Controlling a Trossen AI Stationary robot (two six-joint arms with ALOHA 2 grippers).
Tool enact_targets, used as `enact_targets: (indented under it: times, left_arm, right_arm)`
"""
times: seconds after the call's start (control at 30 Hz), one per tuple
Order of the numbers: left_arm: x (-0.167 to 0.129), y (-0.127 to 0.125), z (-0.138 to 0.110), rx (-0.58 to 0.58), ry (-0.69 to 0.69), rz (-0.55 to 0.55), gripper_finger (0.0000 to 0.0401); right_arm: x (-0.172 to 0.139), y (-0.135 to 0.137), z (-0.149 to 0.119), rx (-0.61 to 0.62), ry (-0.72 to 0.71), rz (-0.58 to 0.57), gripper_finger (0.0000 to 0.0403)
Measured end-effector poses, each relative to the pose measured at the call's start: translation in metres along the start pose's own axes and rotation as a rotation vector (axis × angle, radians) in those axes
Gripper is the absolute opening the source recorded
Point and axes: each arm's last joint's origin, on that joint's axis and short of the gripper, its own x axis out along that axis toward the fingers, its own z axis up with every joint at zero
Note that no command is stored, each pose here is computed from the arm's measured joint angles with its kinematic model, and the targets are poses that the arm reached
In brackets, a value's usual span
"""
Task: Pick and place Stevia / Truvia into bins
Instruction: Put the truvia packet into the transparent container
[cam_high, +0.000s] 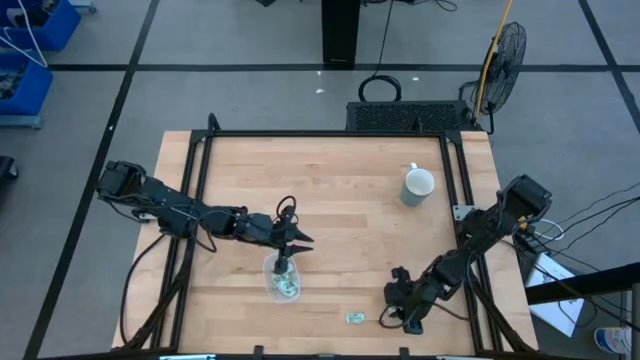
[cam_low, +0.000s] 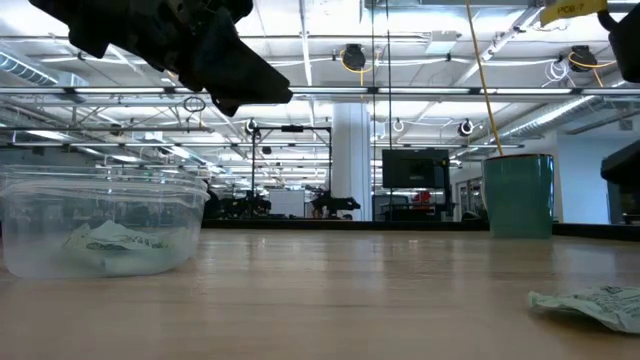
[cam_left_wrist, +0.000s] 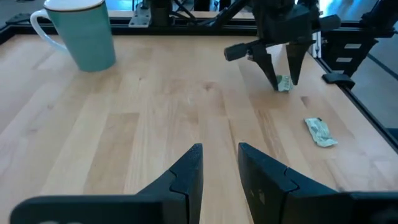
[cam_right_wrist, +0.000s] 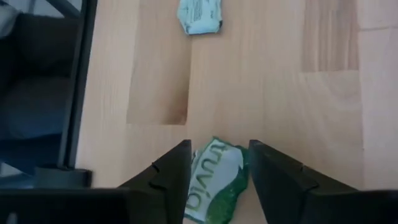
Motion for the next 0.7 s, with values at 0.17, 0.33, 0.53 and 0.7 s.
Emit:
enact_targets:
  times: [0.17, 0.33, 0.53, 0.7]
  left_arm:
    - [0.000, 0.000, 0.000, 0.000, -0.001, 0.000, 0.0106]
    - [0.000, 0.000, 0.000, 0.001, -0.001, 0.000, 0.0106]
    - [0.000, 0.000, 0.000, 0.003, -0.001, 0.000, 0.0106]
    - [0.000, 0.000, 0.000, 0.003, -0.002, 0.000, 0.0106]
  right_arm:
    - [0.001, -0.001, -0.002, -0.038, 0.016, -0.014, 0.0170]
    - [0.001, -0.004, -0.004, -0.067, 0.025, -0.028, 0.0167]
    - [0.002, -0.014, -0.010, -0.097, -0.017, -0.113, 0.0147]
    - [0.004, -0.023, -0.008, -0.115, -0.054, -0.171, 0.0126]
